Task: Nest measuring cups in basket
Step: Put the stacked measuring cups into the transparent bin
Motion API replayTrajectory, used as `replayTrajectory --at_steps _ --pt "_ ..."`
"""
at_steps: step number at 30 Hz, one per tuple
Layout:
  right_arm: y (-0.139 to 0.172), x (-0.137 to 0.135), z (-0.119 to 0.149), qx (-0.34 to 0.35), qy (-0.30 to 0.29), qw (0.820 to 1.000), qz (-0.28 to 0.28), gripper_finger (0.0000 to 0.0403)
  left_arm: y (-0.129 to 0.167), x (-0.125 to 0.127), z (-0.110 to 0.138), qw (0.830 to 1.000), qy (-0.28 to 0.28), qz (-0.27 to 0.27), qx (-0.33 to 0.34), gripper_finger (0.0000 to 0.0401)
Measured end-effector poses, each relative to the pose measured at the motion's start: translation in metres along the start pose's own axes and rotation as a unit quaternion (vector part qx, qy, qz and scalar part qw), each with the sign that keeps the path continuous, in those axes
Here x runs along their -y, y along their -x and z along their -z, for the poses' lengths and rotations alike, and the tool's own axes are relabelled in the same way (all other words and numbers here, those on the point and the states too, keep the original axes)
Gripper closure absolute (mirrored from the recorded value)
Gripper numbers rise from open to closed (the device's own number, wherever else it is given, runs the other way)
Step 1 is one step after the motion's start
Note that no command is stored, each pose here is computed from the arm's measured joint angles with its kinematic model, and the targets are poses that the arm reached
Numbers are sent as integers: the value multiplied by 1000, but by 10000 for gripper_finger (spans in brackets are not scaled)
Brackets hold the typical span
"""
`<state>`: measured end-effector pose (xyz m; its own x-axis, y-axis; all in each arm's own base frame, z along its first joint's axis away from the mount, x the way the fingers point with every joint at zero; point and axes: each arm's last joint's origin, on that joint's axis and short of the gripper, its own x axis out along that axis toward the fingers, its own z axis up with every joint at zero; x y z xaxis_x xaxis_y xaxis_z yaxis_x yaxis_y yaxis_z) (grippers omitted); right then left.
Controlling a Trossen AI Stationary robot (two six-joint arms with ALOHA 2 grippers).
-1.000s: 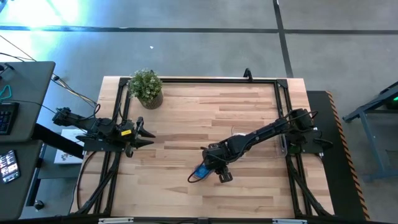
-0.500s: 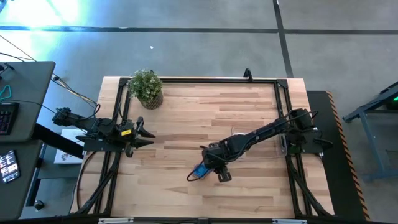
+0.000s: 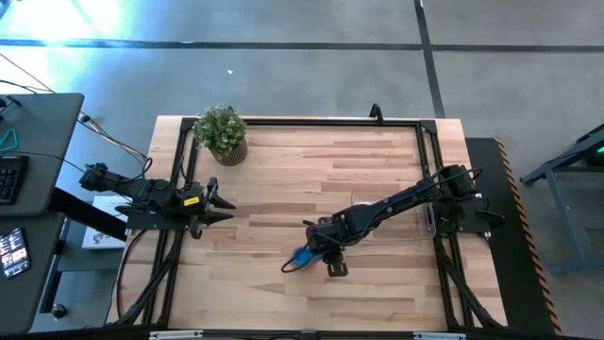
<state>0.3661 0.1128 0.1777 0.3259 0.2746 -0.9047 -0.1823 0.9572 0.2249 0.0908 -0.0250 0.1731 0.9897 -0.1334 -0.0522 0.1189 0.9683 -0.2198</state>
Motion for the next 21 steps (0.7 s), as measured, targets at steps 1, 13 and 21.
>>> replayTrajectory --at_steps 1,13,21 --pt "0 0 -1 3 -1 1000 0 280 0 0 0 1000 0 0 0 279" --pt "-5 6 5 -5 -47 999 9 281 0 0 0 1000 0 0 0 279" --pt "-10 9 15 -26 -74 997 10 281 0 0 0 1000 0 0 0 279"
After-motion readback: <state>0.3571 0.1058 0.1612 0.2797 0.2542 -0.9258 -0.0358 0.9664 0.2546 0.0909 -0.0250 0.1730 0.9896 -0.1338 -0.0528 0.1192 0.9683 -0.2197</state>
